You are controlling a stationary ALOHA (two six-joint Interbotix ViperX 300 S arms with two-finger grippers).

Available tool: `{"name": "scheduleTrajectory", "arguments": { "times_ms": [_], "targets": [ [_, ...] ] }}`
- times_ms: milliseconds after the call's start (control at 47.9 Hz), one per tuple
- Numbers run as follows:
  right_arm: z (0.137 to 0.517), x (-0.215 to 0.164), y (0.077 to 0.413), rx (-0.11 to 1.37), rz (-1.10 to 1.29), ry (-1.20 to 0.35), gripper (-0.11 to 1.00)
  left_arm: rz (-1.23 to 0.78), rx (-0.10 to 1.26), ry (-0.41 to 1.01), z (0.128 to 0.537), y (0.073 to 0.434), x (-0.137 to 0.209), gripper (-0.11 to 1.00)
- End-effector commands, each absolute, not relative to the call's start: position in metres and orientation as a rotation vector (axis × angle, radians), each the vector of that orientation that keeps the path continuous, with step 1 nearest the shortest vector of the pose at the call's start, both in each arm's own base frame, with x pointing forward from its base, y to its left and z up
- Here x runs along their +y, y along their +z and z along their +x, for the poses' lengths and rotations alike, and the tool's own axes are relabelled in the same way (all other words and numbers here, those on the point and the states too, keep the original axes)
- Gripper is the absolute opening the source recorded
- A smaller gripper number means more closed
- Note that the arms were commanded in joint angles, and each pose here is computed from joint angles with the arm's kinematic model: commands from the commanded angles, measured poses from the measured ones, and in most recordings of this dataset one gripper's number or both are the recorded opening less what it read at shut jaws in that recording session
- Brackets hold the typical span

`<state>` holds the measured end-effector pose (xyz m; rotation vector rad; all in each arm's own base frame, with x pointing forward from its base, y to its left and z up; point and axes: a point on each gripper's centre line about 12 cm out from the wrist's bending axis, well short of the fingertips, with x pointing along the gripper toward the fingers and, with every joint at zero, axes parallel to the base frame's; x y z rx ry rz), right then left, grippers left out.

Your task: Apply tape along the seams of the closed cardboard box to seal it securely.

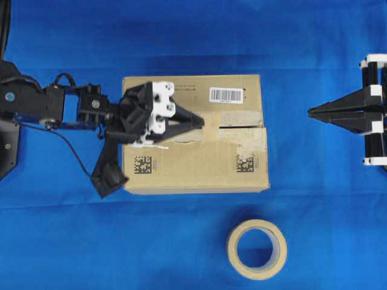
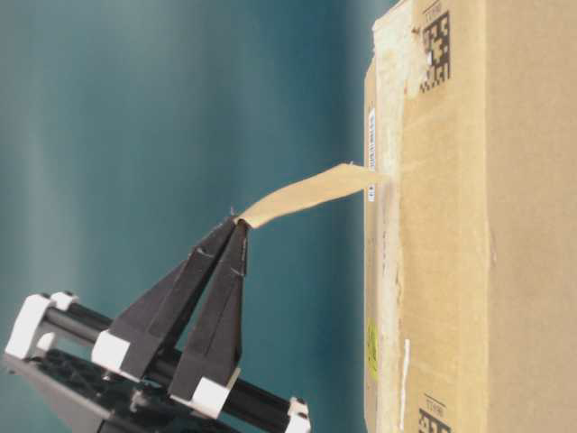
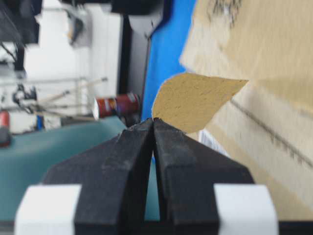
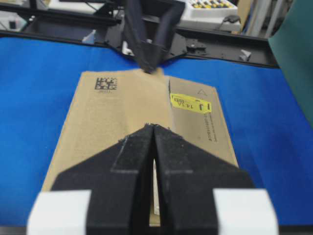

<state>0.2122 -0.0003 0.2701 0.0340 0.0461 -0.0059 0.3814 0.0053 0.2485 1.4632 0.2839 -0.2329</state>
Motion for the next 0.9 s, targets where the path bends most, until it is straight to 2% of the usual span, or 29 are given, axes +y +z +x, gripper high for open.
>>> {"name": "scheduleTrajectory", "arguments": {
  "times_ms": [0, 606, 877],
  "targets": [
    [0.214, 0.0, 0.276, 0.023, 0.031, -0.004, 0.0, 1.463, 0.262, -0.202, 0.381, 0.261, 0.008, 0.01],
    [0.217, -0.004, 0.273, 0.03, 0.033, -0.025, 0.0, 1.401, 0.269, -0.196, 0.381, 0.259, 0.008, 0.01],
    [0.22, -0.005, 0.271, 0.027, 0.037, -0.03, 0.0, 1.387, 0.324, -0.242, 0.37, 0.247, 0.007, 0.01]
  ]
}}
